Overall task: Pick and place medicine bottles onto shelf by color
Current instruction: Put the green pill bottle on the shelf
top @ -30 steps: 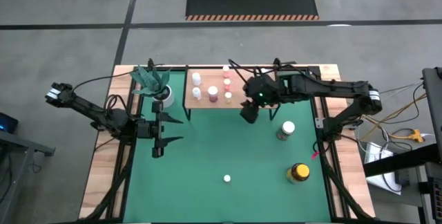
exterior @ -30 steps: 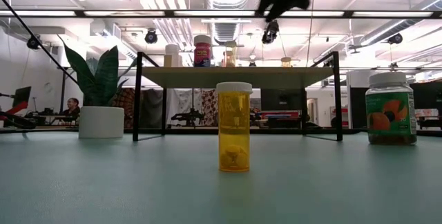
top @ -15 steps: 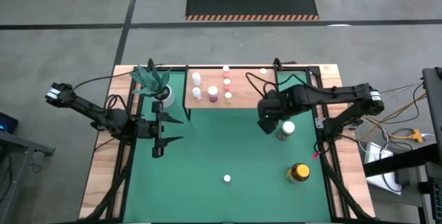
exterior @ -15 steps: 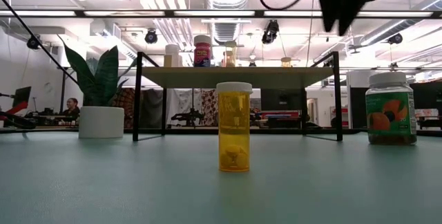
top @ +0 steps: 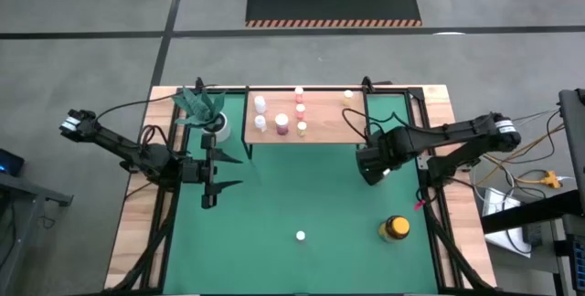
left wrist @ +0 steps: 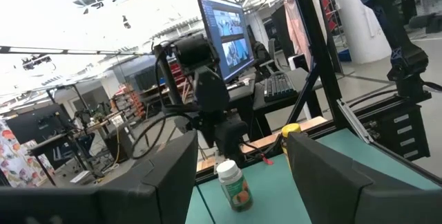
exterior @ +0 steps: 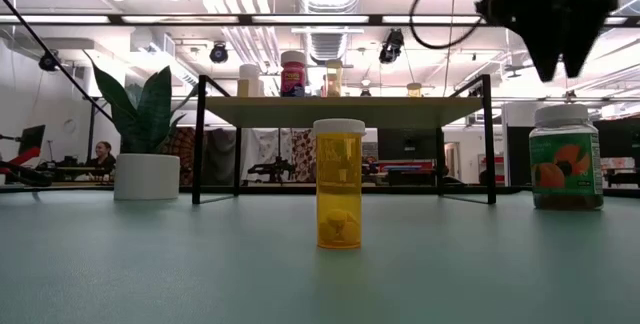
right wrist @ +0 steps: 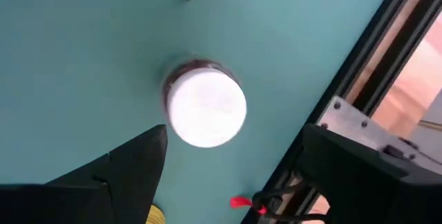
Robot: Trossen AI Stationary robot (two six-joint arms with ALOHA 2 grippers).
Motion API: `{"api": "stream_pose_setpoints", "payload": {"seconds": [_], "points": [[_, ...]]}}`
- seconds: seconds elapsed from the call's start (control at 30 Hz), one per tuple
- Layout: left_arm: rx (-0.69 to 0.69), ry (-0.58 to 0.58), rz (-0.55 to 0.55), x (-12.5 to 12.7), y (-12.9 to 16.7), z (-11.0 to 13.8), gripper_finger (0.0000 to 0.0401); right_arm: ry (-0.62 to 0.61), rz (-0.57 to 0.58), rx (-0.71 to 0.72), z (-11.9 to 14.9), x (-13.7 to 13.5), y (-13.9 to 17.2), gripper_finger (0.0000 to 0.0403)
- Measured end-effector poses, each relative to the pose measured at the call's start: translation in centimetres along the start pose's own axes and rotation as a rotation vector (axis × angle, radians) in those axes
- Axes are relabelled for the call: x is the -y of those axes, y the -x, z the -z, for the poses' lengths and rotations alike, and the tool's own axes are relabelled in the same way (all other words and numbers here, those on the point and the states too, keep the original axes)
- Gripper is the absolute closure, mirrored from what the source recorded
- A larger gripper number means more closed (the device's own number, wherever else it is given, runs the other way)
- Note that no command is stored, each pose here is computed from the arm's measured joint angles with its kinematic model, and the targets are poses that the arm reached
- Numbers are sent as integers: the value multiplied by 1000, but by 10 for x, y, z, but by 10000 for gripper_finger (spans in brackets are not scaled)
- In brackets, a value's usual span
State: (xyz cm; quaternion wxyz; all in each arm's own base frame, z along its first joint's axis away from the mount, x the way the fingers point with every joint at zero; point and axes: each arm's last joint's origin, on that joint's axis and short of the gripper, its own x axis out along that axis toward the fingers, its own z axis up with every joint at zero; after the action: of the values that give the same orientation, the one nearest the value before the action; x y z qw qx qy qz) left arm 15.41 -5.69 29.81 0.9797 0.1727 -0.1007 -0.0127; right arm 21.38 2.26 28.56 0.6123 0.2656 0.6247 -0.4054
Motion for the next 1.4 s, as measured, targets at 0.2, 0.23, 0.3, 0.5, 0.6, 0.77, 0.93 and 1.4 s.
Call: {"api": "stream_pose_setpoints", "payload": {"seconds": [0.2,0.23,0.3,0.5,0.6,0.77,0.93,1.4], "points": [[0,0,0,0,0,0,195,-55,-84,18,8,8,-14,69],[0,0,0,0,0,0,195,-59,-101,23,9,8,-17,69],[2,1,0,0,0,0,195,-76,-125,33,10,9,-23,69],[3,1,-1,0,0,0,195,-96,-126,27,14,9,-43,73],[3,1,-1,0,0,0,195,-96,-143,33,14,7,-50,77],[3,1,-1,0,0,0,195,-97,-150,35,14,5,-55,99],[2,1,-1,0,0,0,195,-105,-153,35,14,5,-54,139],[1,1,-1,0,0,0,195,-59,-178,6,15,5,-53,174]]}}
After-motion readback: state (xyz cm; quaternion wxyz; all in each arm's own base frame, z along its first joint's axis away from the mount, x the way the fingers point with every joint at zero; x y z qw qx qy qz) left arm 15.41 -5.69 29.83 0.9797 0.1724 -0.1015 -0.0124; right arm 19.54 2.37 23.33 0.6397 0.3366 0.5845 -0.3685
